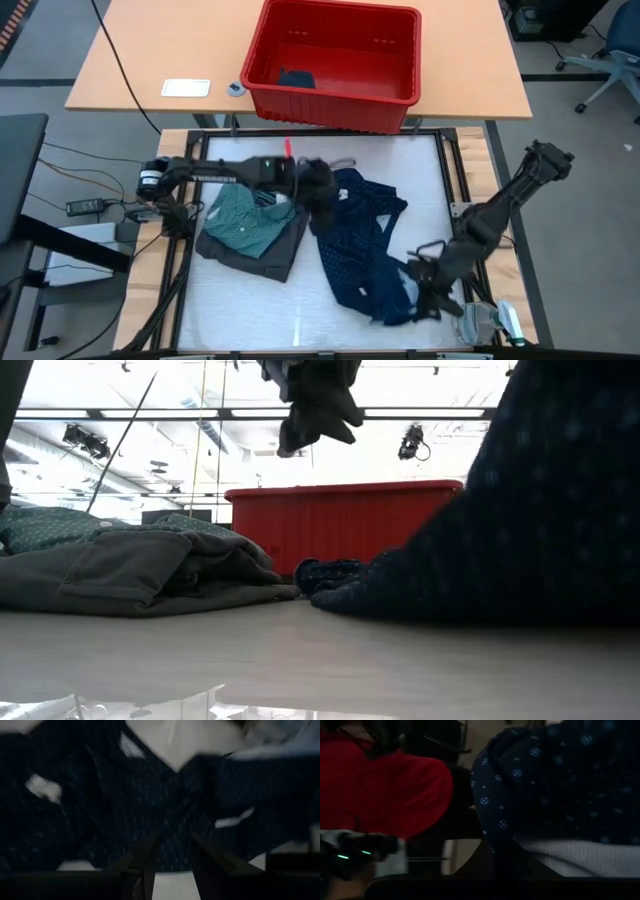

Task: Fold laundry
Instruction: Fold the dark blue polo

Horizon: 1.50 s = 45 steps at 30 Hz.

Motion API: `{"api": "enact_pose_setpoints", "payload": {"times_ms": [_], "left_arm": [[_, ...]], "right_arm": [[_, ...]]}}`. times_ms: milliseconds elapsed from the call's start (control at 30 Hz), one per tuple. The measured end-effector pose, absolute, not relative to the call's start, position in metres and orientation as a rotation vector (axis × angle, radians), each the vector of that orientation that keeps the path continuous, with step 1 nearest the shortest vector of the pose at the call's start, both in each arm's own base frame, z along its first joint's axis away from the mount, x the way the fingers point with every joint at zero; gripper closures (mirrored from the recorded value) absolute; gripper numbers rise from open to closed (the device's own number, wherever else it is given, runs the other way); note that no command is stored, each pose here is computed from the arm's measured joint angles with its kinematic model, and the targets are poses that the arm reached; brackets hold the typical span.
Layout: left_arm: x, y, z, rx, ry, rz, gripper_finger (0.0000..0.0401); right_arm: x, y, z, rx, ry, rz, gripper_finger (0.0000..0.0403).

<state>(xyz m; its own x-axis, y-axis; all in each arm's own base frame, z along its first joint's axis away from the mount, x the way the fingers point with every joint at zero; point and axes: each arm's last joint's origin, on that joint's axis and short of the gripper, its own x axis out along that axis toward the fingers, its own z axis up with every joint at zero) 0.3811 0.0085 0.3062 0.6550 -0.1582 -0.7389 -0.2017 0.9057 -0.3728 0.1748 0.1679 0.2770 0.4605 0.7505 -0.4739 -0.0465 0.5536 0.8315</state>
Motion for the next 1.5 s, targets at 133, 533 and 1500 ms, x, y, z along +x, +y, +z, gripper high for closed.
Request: {"api": "enact_pose_setpoints", "payload": {"times_ms": [133, 533, 1500], "left_arm": [[0.384, -0.027, 0.299, -0.39, 0.899, -0.022, 0.0287], [0.381, -0.086, 0.287, -0.254, 0.932, -0.052, 0.0287], [0.386, 0.174, 0.161, -0.621, 1.198, 0.458, 0.0287]], "right_arm": [[0.177, 0.205, 0.263, 1.003, 1.048, 0.582, 0.0391], [0.188, 0.265, 0.2, 1.295, 1.388, 0.489, 0.0273], [0.223, -0.064, 0.203, 0.644, 1.136, -0.445, 0.0277]]}}
